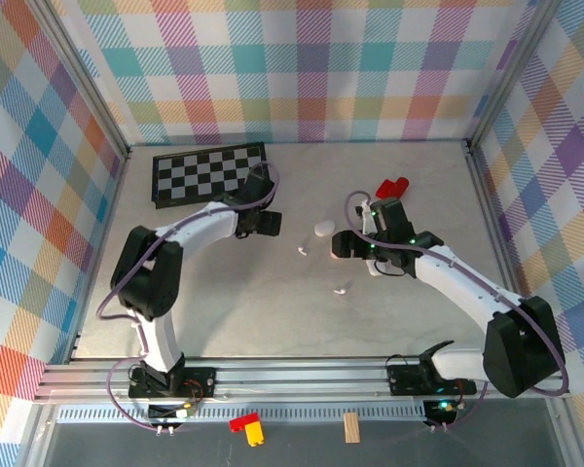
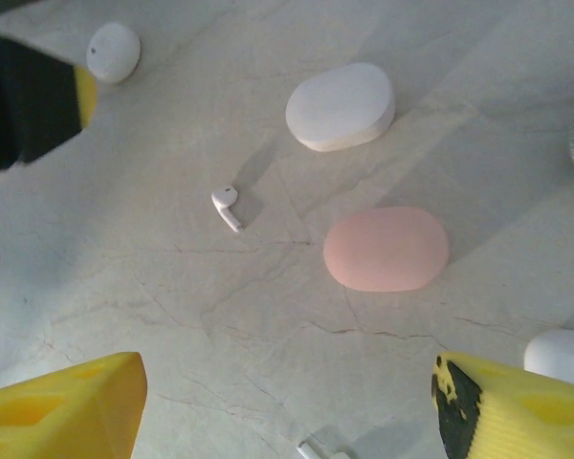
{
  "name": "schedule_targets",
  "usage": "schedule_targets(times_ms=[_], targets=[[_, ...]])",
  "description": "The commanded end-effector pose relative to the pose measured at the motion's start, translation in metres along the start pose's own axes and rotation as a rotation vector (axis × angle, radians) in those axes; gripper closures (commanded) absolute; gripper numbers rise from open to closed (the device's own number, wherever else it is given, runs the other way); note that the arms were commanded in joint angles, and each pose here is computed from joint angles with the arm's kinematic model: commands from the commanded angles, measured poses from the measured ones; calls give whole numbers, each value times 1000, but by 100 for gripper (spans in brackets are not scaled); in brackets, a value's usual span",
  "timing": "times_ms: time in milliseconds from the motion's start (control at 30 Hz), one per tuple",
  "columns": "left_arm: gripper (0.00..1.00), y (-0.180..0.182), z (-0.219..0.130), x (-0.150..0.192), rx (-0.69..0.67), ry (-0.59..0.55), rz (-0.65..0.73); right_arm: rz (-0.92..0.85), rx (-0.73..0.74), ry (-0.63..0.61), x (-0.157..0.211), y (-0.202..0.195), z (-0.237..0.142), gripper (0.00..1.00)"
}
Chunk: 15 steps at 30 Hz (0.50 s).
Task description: Insert wireless bluetooth earbuds into charging case
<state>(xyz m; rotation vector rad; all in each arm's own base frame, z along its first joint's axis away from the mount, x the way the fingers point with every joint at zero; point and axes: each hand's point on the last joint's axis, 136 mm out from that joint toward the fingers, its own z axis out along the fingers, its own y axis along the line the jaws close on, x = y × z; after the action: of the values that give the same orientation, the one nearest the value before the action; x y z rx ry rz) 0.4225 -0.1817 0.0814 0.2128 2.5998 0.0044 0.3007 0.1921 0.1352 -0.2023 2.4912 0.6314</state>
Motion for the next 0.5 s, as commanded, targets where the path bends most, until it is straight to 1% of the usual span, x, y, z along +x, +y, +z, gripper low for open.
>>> schedule_targets(times_ms=[0, 100, 167, 267, 467], targets=[[14, 8, 11, 10, 3, 135, 51, -35, 0, -2, -6, 6, -2, 22], [14, 11, 25, 8, 11, 197, 64, -37, 6, 1, -6, 5, -2, 22], [15, 15, 36, 7, -10, 235, 82, -37, 9, 2, -4, 4, -2, 22], [17, 18, 46, 2, -26, 257, 114, -36, 22, 7, -3, 2, -2, 22], [19, 27, 59, -7, -63, 288, 131, -27, 32, 13, 1, -1, 0, 22]])
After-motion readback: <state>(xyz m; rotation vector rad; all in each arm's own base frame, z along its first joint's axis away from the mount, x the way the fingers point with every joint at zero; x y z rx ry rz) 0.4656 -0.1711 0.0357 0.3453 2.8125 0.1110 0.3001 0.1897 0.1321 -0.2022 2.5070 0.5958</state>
